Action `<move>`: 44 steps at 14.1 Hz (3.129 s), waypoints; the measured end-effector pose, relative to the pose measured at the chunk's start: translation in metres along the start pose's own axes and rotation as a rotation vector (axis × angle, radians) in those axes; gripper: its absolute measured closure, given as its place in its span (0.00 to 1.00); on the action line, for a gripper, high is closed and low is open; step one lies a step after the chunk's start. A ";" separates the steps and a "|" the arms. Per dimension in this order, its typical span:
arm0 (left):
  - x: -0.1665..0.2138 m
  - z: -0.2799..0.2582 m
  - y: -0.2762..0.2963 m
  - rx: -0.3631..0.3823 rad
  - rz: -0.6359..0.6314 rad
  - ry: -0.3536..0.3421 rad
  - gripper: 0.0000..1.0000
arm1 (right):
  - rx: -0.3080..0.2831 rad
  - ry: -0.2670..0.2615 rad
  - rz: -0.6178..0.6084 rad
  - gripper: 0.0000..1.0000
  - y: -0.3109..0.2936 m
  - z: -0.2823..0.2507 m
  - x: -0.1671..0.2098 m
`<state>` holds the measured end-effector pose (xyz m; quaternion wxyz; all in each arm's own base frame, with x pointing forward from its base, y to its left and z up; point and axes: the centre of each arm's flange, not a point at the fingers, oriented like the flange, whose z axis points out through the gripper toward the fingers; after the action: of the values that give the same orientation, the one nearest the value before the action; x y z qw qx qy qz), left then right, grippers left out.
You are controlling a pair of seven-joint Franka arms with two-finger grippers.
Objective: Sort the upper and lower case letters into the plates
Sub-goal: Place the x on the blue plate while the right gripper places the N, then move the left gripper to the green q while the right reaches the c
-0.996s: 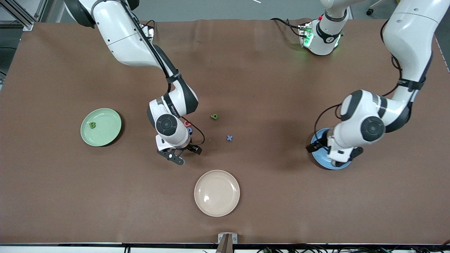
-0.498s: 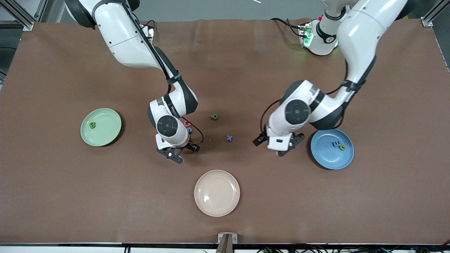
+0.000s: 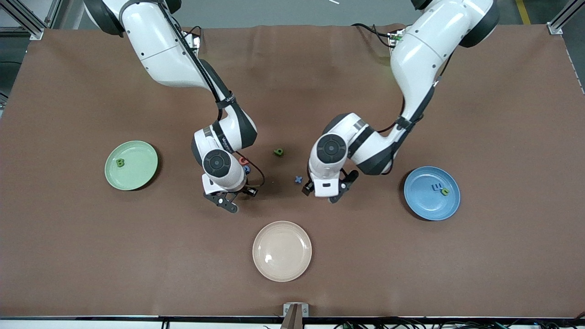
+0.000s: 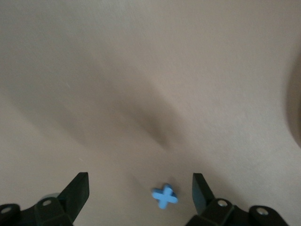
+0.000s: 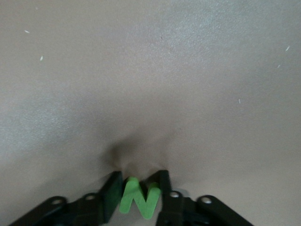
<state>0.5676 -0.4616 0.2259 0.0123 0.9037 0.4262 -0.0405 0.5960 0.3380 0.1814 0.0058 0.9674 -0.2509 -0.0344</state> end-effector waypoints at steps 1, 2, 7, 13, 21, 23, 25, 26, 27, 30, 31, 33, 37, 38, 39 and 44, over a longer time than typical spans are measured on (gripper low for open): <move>-0.007 0.002 0.005 -0.022 -0.020 -0.005 0.10 | -0.003 -0.001 0.000 0.66 0.001 0.001 0.000; -0.012 0.004 0.009 -0.036 -0.039 -0.010 0.19 | -0.002 -0.001 0.000 0.66 0.001 0.001 0.000; -0.021 0.025 0.014 -0.038 -0.205 -0.029 0.32 | -0.010 -0.006 0.002 0.66 0.002 -0.002 0.001; -0.041 0.054 0.011 -0.014 -0.296 -0.017 0.35 | -0.004 -0.030 -0.194 0.66 0.073 -0.093 0.050; -0.047 0.055 0.012 -0.021 -0.290 0.000 0.58 | 0.033 -0.069 -0.447 0.66 0.282 -0.107 0.120; -0.047 0.054 0.013 -0.023 -0.287 0.007 0.73 | 0.047 -0.050 -0.499 0.66 0.336 -0.094 0.136; -0.036 0.052 0.012 -0.010 -0.273 0.065 0.73 | 0.053 -0.033 -0.537 0.66 0.381 -0.075 0.144; -0.025 0.048 0.011 0.004 -0.274 0.099 0.73 | 0.054 -0.033 -0.546 0.66 0.398 -0.066 0.143; -0.013 0.042 0.010 0.012 -0.278 0.124 0.73 | 0.053 -0.036 -0.545 0.66 0.411 -0.057 0.141; 0.034 0.006 0.004 0.053 -0.252 0.169 0.73 | 0.049 -0.049 -0.533 0.66 0.429 -0.031 0.123; 0.051 -0.008 -0.002 0.060 -0.240 0.188 0.73 | 0.047 -0.050 -0.533 0.66 0.431 -0.024 0.117; 0.089 -0.029 -0.022 0.080 -0.200 0.244 0.73 | 0.045 -0.055 -0.533 0.66 0.433 -0.015 0.108; 0.167 -0.060 -0.080 0.107 -0.115 0.253 0.73 | 0.043 -0.042 -0.532 0.66 0.435 -0.012 0.106; 0.187 -0.063 -0.097 0.097 -0.087 0.247 0.73 | 0.042 -0.038 -0.531 0.66 0.435 -0.011 0.105; 0.207 -0.062 -0.116 0.085 -0.059 0.241 0.73 | 0.042 -0.040 -0.531 0.66 0.435 -0.010 0.104; 0.293 -0.025 -0.201 0.077 0.069 0.192 0.73 | 0.041 -0.049 -0.530 0.66 0.437 -0.005 0.099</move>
<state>0.6001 -0.1071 0.2285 -0.0620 0.9173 0.3921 0.0304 0.4710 -0.0925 0.1930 -0.0292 0.9981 0.0106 -0.0531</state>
